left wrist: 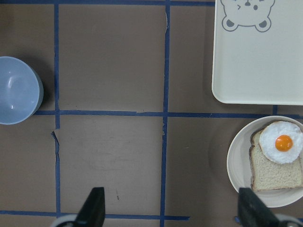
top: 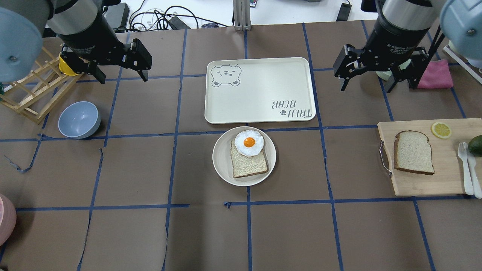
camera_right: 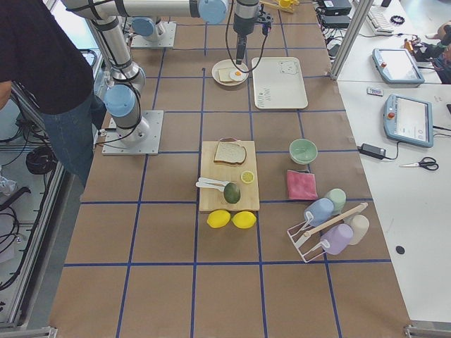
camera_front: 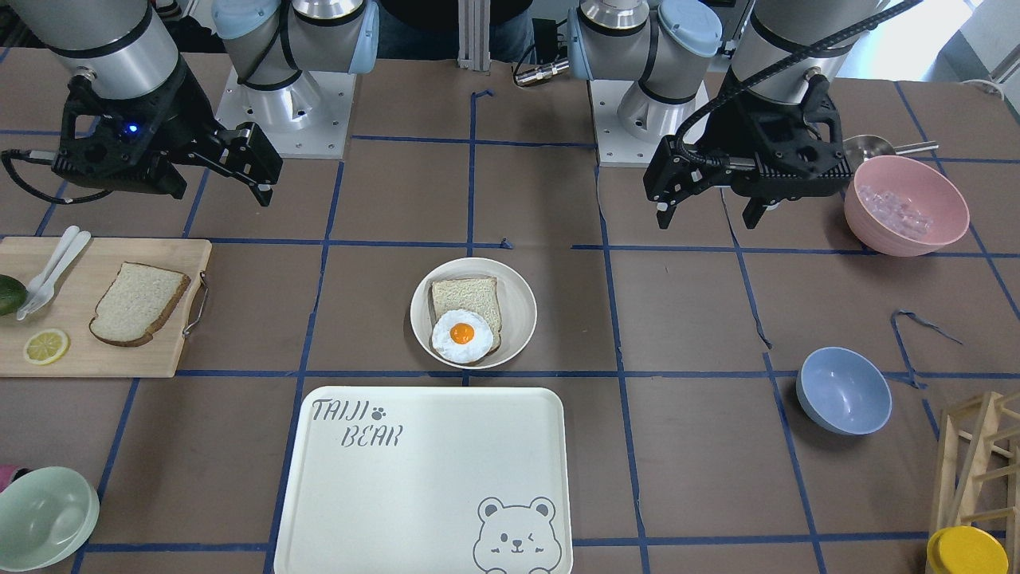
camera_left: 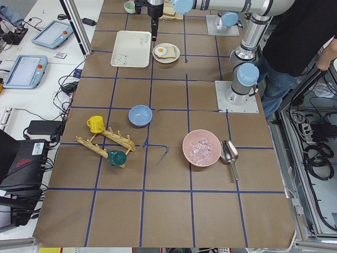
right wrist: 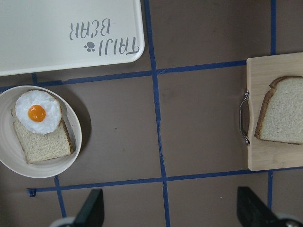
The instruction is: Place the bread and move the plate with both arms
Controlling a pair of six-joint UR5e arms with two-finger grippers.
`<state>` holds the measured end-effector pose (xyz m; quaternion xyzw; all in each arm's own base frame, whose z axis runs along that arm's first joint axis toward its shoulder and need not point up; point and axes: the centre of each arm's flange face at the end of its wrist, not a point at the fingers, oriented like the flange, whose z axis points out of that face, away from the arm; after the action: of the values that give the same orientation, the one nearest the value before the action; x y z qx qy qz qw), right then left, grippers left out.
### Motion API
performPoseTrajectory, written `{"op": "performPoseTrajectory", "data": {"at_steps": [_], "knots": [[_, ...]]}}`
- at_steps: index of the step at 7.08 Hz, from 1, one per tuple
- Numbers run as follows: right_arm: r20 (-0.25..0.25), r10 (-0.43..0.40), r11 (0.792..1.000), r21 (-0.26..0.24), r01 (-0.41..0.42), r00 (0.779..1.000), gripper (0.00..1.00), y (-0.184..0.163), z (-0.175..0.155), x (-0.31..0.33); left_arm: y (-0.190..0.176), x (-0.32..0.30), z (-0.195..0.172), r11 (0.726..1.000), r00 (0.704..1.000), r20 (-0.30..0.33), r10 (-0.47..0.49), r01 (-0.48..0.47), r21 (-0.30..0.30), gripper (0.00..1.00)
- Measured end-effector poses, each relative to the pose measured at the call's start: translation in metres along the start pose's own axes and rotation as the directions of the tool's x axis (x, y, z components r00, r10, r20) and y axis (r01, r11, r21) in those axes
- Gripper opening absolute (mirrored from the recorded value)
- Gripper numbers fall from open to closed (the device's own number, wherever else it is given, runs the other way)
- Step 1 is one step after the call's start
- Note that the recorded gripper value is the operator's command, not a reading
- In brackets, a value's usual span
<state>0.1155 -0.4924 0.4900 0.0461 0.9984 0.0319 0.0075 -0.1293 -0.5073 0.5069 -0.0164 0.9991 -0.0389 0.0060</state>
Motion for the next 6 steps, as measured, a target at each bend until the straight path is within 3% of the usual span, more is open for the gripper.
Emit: {"op": "performPoseTrajectory", "data": {"at_steps": [6], "knots": [[-0.01,0.009,1.0,-0.002,-0.009,1.0,1.0,-0.0004,0.0008,0.001,-0.0002,-0.0019,-0.0007,1.0,1.0,0.0,-0.002,0.002,0.001,1.0]]}}
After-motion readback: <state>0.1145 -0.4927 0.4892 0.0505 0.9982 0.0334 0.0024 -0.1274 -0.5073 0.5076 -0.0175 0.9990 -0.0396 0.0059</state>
